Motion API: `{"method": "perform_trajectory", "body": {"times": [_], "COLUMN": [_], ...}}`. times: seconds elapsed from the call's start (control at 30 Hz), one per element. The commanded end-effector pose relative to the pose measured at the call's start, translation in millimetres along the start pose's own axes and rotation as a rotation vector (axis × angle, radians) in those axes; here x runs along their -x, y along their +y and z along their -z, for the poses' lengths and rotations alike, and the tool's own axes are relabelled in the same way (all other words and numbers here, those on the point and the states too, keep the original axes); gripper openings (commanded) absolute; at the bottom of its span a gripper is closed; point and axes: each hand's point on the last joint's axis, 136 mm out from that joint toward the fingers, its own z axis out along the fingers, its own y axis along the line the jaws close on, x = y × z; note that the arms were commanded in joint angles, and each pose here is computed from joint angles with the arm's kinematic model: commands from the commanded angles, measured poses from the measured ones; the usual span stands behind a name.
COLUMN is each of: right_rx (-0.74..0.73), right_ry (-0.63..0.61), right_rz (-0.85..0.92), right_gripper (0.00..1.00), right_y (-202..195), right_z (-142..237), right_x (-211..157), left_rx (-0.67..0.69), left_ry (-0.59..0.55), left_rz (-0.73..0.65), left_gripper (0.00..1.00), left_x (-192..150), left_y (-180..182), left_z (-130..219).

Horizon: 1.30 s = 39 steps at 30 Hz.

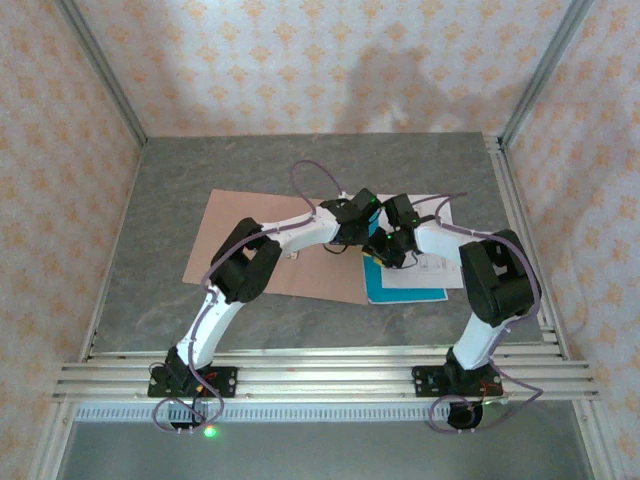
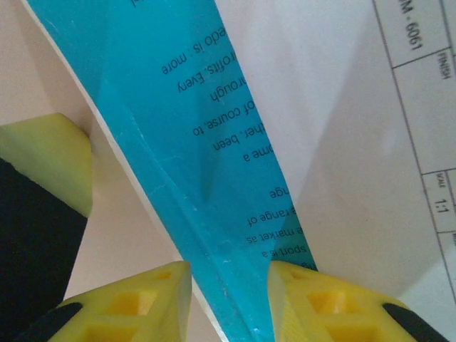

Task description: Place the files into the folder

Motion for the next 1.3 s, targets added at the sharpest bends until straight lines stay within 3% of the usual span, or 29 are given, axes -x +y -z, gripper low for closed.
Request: {"method": "perform_trajectory", "body": {"times": [0.0, 0.2, 0.3, 0.4, 0.53, 0.83, 1.27], "right_rx": [-0.029, -0.032, -0.027, -0.029, -0.033, -0.047, -0.055], "right_ry": [0.046, 0.040, 0.041, 0.041, 0.041, 0.043, 0.052], "right_rz": [0.001, -0.011, -0.014, -0.011, -0.005, -0.003, -0.009], "right_gripper": [0.34, 0.34, 0.34, 0.34, 0.34, 0.34, 0.33], "right_y": [-2.3, -2.6, 0.2, 4.4, 10.7, 14.1, 12.5], "right_z": [-12.8, -16.2, -16.2, -16.3, -15.1, -15.0, -20.3], "right_x": [-15.7, -15.5, -14.6, -13.8, -12.3, -9.3, -9.2], "left_rx": [-0.027, -0.029, 0.032, 0.036, 0.053, 0.065, 0.018], "left_ry": [0.000, -0.147, -0.126, -0.097, -0.045, 0.068, 0.154], "left_rz": [0.033, 0.114, 0.162, 0.219, 0.189, 0.012, 0.013], "left_gripper": [0.03, 0.19, 0.43, 0.49, 0.51, 0.52, 0.36], "left_x": [-7.7, 28.5, 28.8, 24.4, 20.3, 10.2, -7.5], "left_y": [-3.6, 14.7, 56.3, 101.1, 142.4, 176.4, 198.6], "left_z": [14.0, 89.9, 93.2, 85.9, 78.8, 52.1, 19.6]}}
